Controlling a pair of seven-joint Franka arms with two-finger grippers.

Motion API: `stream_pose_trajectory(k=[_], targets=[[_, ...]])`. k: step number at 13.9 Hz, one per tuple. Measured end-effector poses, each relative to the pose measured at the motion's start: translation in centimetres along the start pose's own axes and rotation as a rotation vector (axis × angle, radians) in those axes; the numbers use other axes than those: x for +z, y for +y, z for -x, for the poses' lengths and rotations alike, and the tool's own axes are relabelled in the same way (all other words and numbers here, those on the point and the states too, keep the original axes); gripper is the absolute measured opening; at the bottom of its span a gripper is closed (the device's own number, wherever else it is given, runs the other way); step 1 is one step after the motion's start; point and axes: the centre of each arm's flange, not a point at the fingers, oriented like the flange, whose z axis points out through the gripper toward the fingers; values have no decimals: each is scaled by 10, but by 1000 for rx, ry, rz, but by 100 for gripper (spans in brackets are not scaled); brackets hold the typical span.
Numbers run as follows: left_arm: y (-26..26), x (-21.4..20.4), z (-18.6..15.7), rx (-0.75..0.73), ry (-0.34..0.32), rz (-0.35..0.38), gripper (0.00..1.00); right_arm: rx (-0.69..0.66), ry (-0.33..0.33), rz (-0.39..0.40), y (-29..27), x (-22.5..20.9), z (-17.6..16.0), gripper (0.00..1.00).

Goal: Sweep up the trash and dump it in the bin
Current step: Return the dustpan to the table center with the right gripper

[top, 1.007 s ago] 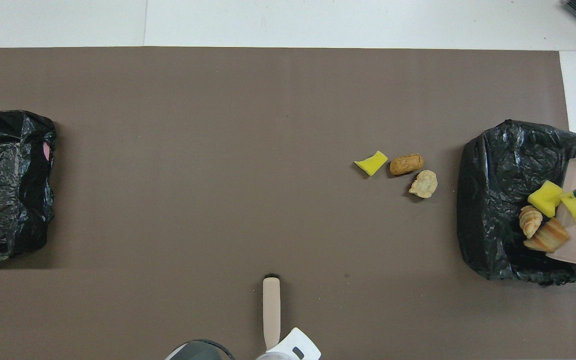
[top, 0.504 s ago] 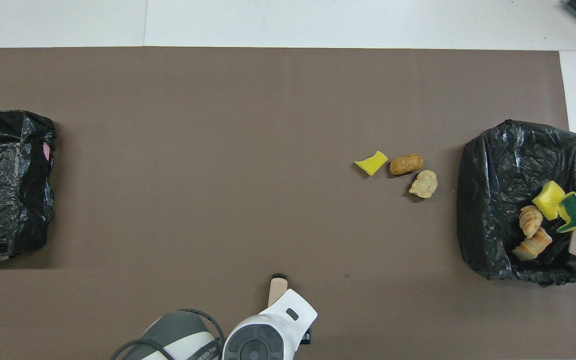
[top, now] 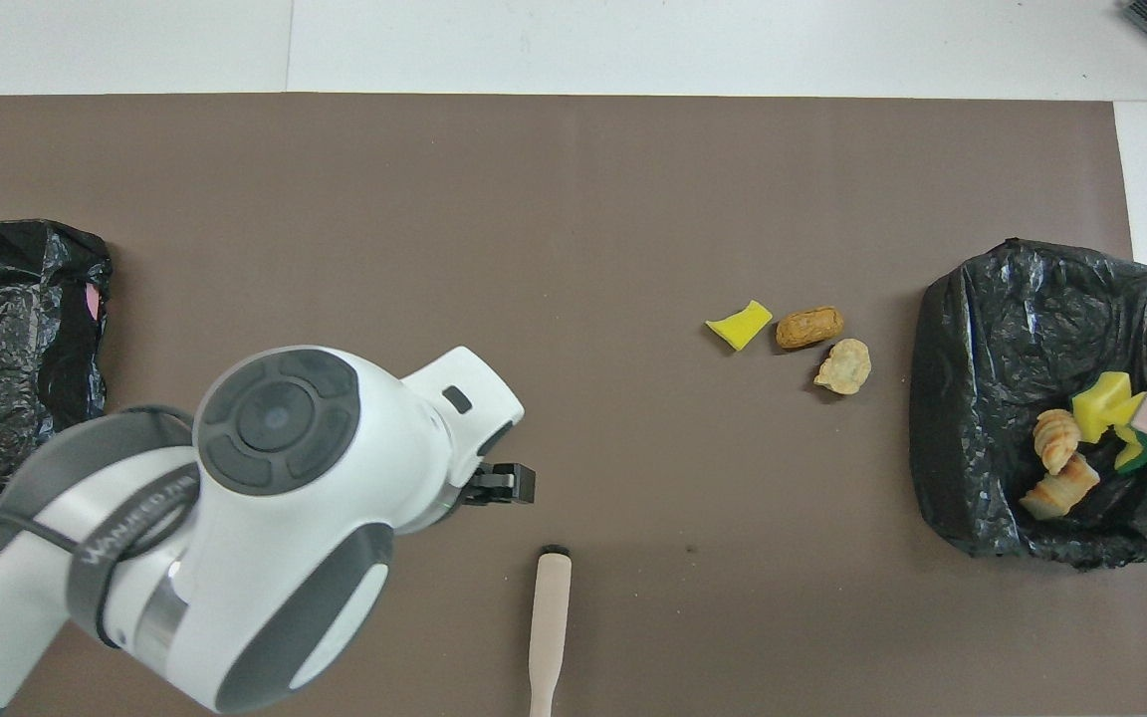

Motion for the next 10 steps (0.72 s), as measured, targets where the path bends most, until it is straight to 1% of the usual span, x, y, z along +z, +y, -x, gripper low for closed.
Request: stream_pose_trajectory(k=[2,3,5,6,7,8,10], targets=[[-35,-28,-26,17,42,-16,100,143,76,-61,-11,-10,-28,32],[-51,-40,-36,25,61,-15,100,221,104,-98,-21,-22,-50,32],[-85,-66,-51,38,94,-11,100,371,165,-174,-52,-59,-108,32],[-103,-80,-55,55,101,-12,100,437,188,-205,-70,-79,-137,32],[-124,-97,-57,88,105,-15,100,504,207,-235,-89,-97,-167,32],[-144,-114,-57,124,107,-18,100,569,221,-282,-105,-108,-195,32],[-181,-146,-54,156,123,-22,100,715,214,-400,-129,-114,-243,32]])
